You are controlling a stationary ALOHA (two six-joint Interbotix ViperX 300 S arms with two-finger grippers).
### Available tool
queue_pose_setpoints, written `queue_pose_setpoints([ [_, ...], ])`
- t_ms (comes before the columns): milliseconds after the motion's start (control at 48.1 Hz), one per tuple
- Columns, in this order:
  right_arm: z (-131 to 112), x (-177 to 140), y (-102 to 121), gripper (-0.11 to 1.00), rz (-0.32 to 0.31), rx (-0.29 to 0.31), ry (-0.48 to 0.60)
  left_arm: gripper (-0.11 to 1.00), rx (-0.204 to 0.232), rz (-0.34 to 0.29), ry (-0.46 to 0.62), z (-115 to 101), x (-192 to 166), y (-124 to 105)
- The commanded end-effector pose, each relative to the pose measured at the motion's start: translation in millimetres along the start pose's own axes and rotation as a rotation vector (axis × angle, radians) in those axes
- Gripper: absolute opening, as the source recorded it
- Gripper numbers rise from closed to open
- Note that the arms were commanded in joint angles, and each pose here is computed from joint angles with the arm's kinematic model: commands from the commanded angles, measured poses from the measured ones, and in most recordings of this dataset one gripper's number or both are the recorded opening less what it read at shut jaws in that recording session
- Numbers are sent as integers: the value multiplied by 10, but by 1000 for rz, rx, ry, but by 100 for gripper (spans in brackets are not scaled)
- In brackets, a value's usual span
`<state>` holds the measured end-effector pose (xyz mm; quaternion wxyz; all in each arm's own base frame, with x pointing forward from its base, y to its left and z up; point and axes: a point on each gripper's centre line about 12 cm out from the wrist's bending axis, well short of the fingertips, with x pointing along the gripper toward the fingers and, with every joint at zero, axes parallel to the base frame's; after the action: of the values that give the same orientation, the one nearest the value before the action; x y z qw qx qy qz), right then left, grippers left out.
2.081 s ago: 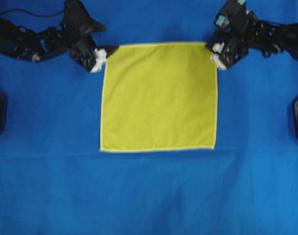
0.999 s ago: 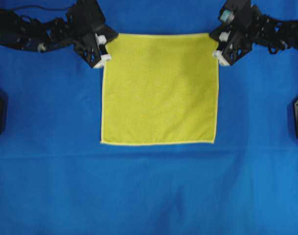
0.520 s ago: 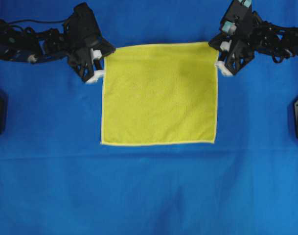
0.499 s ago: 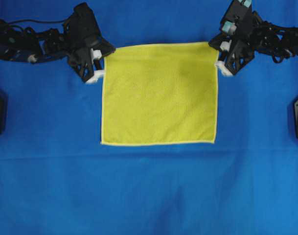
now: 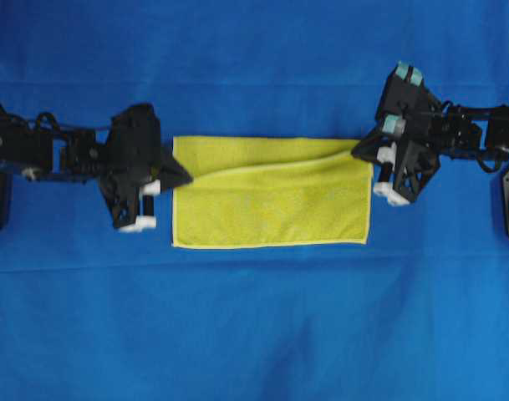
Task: Fold the yellow towel.
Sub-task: 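Pull both top corners down toward the bottom edge, folding in half, then open both grippers and lift them off the folded towel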
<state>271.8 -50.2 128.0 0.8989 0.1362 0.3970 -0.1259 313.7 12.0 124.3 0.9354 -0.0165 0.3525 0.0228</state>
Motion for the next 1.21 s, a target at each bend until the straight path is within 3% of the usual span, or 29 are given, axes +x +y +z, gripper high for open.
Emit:
queue_pose_setpoints([
  [0, -1, -31, 139, 2, 36, 3, -7, 2, 2, -32, -22, 68, -14, -133],
  [146, -85, -39, 301, 3, 74, 15, 20, 2, -10, -80, -12, 37, -16, -331],
  [416, -112, -43, 345, 3, 83, 33, 31, 2, -12, -98, -1, 36, 70, -423],
  [687, -155, -24, 458, 3, 107, 14, 50, 3, -9, -118, 4, 1, 71, -510],
  [749, -164, -22, 515, 4, 120, 12, 55, 12, -21, -121, 7, -6, 65, -523],
  [957, -262, -51, 684, 60, 158, -7, 84, 71, -16, -154, 12, -22, 25, -657],
  [999, -267, -60, 680, 66, 158, -1, 85, 73, -17, -155, 10, -15, 22, -663],
  [1103, -260, -87, 678, 60, 162, 0, 76, 67, -16, -158, 1, 16, -21, -666],
  [1186, -228, -136, 678, 61, 169, -5, 56, 62, -7, -157, 1, 34, -77, -655],
])
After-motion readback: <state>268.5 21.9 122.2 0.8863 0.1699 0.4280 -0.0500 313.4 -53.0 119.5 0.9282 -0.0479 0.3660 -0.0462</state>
